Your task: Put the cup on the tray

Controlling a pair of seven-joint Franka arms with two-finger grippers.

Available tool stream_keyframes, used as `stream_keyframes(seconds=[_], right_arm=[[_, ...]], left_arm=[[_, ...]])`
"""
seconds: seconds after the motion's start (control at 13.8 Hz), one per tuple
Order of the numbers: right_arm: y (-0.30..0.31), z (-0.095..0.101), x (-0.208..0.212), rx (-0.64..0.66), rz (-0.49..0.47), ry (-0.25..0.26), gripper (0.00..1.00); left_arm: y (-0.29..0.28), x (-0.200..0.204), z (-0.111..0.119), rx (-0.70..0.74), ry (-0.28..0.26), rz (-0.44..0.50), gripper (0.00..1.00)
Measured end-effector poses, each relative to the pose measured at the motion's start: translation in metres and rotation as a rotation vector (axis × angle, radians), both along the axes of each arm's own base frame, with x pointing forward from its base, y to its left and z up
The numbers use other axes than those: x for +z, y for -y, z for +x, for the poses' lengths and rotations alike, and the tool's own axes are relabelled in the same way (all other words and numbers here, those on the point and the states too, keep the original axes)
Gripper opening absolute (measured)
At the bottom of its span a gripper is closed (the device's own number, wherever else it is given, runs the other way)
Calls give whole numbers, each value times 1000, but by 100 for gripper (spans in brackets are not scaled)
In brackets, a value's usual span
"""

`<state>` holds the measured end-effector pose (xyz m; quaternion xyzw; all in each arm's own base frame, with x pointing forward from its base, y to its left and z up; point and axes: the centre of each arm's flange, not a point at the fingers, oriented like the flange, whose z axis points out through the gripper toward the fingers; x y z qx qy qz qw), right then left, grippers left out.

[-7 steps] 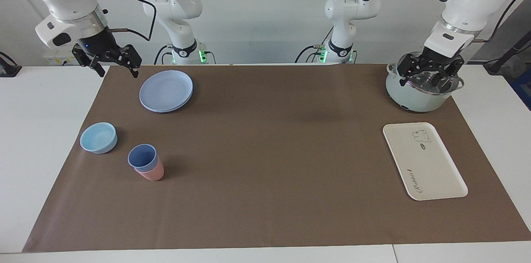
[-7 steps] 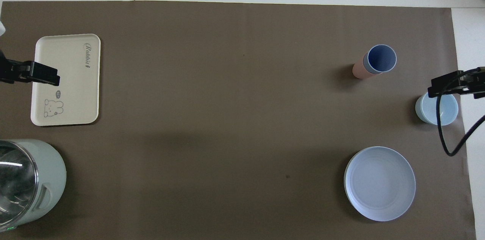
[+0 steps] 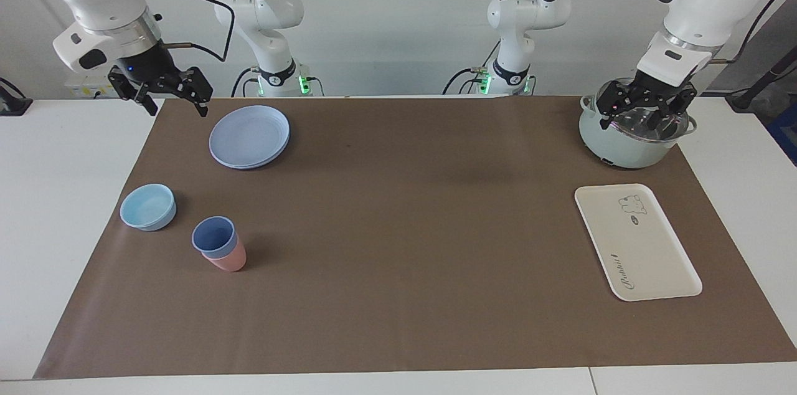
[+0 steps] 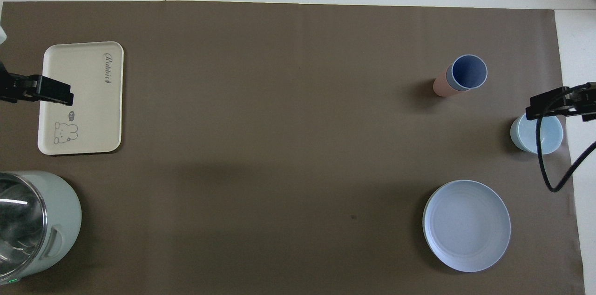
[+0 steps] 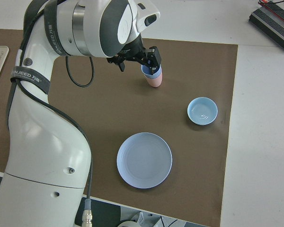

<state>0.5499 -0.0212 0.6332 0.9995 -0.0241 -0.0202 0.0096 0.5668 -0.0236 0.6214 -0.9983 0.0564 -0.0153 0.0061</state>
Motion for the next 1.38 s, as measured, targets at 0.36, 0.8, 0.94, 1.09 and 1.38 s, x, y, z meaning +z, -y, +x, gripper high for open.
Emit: stream_keyframes(seconds=[0.36, 0.8, 0.94, 1.09, 1.38], right_arm=[[9, 3, -11, 57, 105, 37, 100], [75, 6, -68, 530, 163, 262, 100], [90, 10, -95, 646, 198, 376, 100], [104, 15, -128, 711, 272, 466, 100], [133, 32, -205, 777, 385, 603, 100]], left_arm=[[-6, -3, 0, 10, -7, 0, 100], [-7, -5, 0, 12, -11, 1, 100], [-7, -5, -1, 12, -12, 1, 100], [-7, -5, -1, 13, -13, 1, 100], [-8, -5, -1, 14, -13, 1, 100]])
